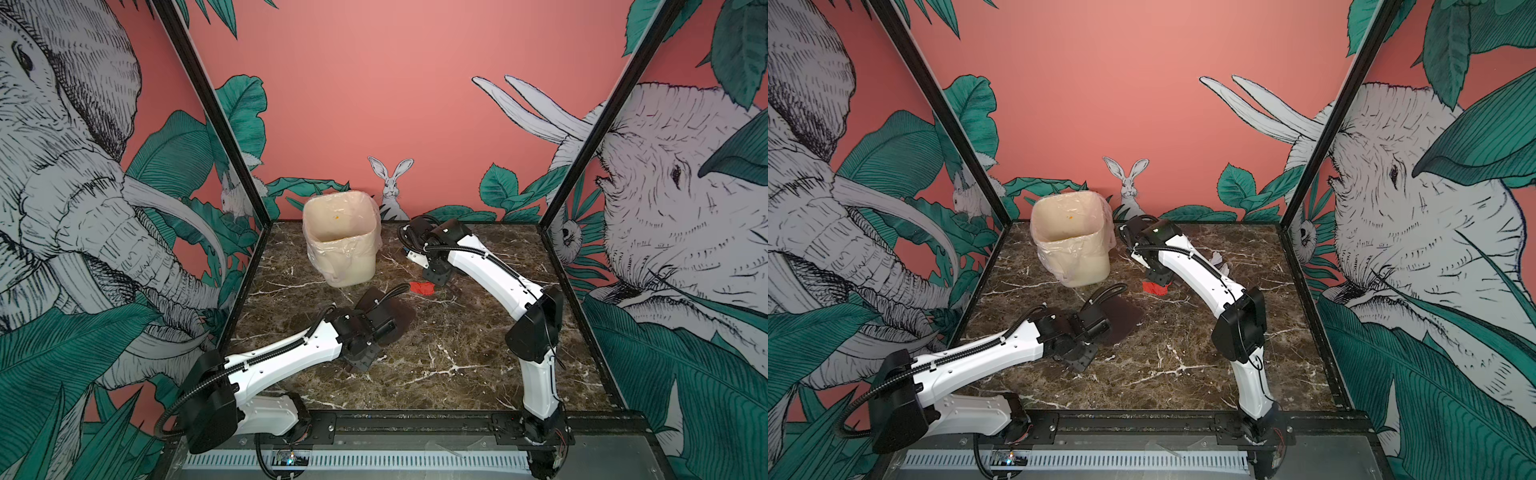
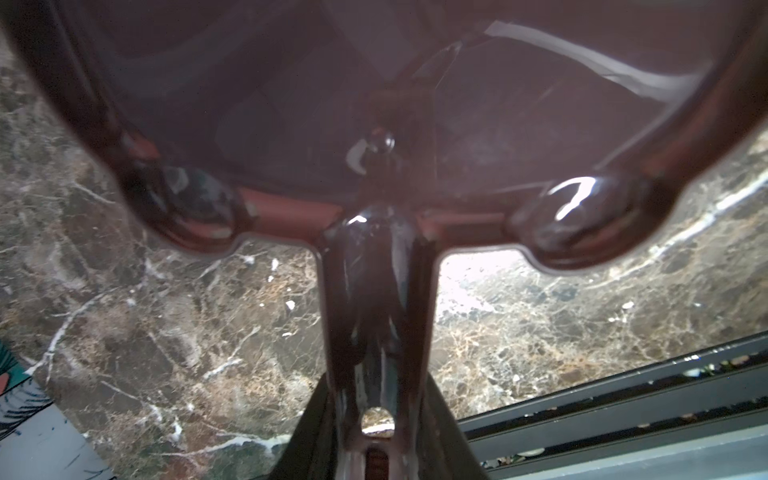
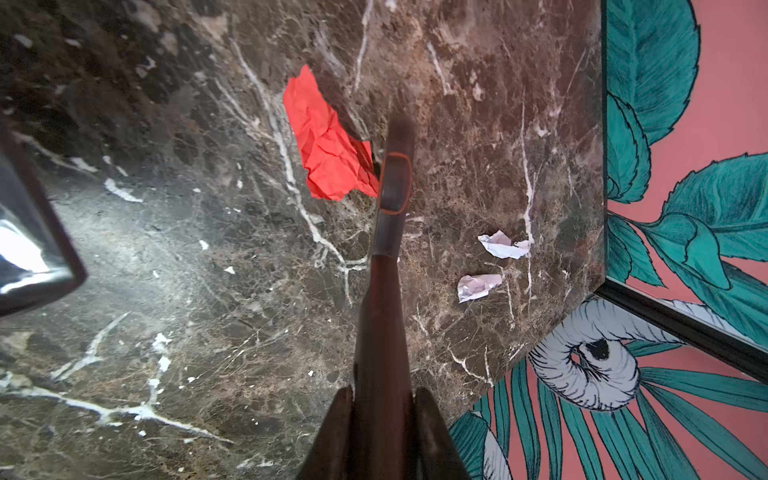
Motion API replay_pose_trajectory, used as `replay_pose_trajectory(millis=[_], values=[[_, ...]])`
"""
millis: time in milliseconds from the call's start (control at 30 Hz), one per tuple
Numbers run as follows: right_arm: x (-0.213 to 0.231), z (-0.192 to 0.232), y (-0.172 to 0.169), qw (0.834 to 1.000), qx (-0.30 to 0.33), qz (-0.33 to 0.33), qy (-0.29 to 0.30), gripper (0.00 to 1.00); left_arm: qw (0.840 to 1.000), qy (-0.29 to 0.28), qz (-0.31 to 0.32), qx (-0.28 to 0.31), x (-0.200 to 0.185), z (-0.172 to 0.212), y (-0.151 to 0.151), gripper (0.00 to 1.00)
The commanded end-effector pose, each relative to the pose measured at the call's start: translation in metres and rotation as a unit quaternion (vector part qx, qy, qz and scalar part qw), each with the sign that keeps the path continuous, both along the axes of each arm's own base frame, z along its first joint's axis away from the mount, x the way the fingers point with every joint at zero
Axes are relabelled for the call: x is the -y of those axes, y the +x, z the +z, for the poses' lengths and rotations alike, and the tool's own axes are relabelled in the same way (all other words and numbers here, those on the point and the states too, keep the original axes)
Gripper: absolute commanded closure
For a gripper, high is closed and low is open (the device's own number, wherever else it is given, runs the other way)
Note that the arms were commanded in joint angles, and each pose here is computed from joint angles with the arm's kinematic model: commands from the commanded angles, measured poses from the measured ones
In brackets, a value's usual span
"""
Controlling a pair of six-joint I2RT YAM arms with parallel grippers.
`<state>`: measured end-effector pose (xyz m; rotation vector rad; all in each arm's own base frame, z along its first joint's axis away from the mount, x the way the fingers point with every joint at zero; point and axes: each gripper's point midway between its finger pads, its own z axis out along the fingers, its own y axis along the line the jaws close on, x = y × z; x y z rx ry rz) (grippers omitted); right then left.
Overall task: Sweep away the paper scraps from the table
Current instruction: 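Place the brush behind the red scrap with the right gripper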
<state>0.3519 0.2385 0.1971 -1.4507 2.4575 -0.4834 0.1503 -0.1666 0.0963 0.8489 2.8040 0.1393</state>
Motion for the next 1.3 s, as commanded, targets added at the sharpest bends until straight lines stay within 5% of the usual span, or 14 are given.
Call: replay_pose_trajectory(millis=[0,400,667,1267], values=[[-0.007,0.020,-0.027,0.999,-0.017,0.021,0.026,1.00,1.000,-0.005,0.012,-0.009,0.004,-0.009,-0.005,1.00],[-0.018,0.031,0.014,0.996,0.085,0.032,0.011,1.00,1.000,0.000,0.015,-0.024,0.007,-0.026,-0.009,1.00],[-0.046,0.016,0.024,0.992,0.090,0.089,0.008,1.00,0.999,-0.001,0.034,-0.032,-0.005,-0.026,-0.022,1.00],[-0.070,0.005,-0.040,0.983,0.001,0.182,-0.009,1.00,0.997,0.027,0.018,-0.063,-0.008,-0.036,-0.035,1.00]])
